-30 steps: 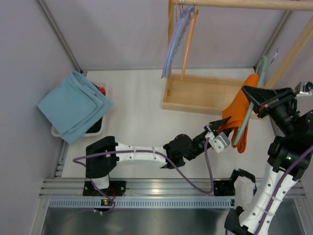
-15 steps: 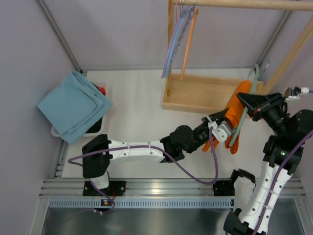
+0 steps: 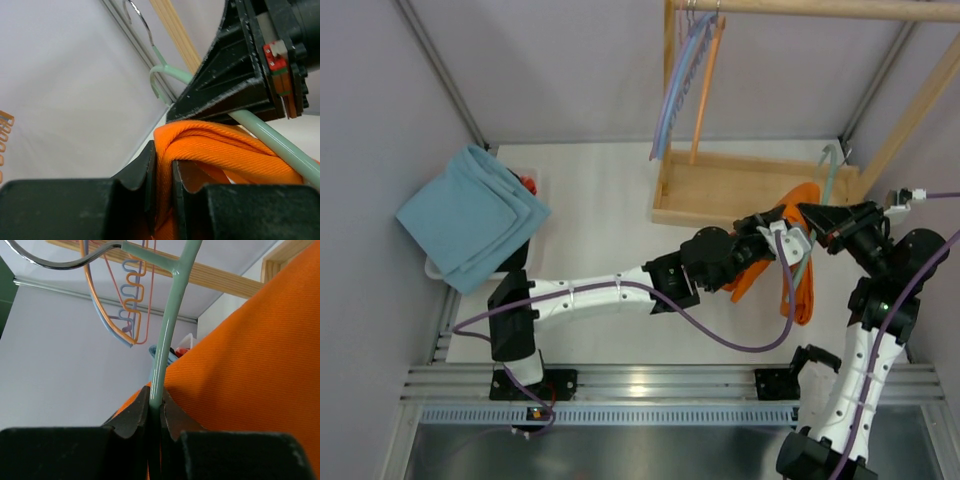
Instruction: Remove the trousers from the hanger
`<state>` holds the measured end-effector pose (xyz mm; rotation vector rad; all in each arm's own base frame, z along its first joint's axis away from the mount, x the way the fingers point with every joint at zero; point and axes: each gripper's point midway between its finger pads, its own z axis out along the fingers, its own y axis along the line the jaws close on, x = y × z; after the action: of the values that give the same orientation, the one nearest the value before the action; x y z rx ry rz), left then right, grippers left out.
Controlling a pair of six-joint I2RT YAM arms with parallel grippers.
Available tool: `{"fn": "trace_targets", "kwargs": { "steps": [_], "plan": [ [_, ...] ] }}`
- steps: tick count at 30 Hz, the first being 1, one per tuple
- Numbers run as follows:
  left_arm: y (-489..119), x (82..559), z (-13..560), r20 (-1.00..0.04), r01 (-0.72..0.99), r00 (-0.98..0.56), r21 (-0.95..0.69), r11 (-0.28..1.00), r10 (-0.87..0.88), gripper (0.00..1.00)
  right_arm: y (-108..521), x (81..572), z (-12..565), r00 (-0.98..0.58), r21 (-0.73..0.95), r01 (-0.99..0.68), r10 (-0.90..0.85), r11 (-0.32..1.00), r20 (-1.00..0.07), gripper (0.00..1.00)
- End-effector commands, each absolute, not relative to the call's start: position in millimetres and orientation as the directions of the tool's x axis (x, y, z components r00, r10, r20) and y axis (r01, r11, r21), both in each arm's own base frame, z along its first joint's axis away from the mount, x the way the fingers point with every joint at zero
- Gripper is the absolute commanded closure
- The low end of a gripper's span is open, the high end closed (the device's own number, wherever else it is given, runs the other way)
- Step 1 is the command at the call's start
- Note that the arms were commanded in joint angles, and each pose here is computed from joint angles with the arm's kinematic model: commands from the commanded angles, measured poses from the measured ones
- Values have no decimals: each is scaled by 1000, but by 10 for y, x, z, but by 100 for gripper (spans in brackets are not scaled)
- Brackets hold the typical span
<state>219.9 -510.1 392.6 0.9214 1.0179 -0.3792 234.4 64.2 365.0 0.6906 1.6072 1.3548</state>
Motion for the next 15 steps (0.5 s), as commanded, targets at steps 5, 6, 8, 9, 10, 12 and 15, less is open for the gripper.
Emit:
{"fn": "trace_targets", "kwargs": {
  "steps": [5,6,8,9,10,12,15],
  "plan": [
    [-3730,2034,6604,-605,526,708,105,844,-365,100,522,2461,3150,-448,933,-98,822,345,-351,100],
    [-3711,2040,6647,-598,521,713,102,847,-366,100,500,2472,3105,-446,934,-84,825,347,-347,100],
    [-3663,2043,6740,-584,512,724,98,853,-367,100,472,2493,3035,-442,926,-78,820,370,-365,100],
    [-3582,2023,6850,-568,507,732,85,858,-377,100,451,2504,2974,-442,927,-62,822,370,-358,100],
    [-3584,2023,6873,-562,505,736,86,859,-376,100,438,2513,2930,-442,924,-55,820,378,-362,100],
    [-3486,1988,7005,-537,490,755,79,868,-378,100,400,2535,2853,-438,923,-38,824,382,-359,100],
    [-3354,1987,7148,-515,455,778,66,888,-360,100,350,2565,2701,-438,915,-9,821,403,-366,100]
  ]
}}
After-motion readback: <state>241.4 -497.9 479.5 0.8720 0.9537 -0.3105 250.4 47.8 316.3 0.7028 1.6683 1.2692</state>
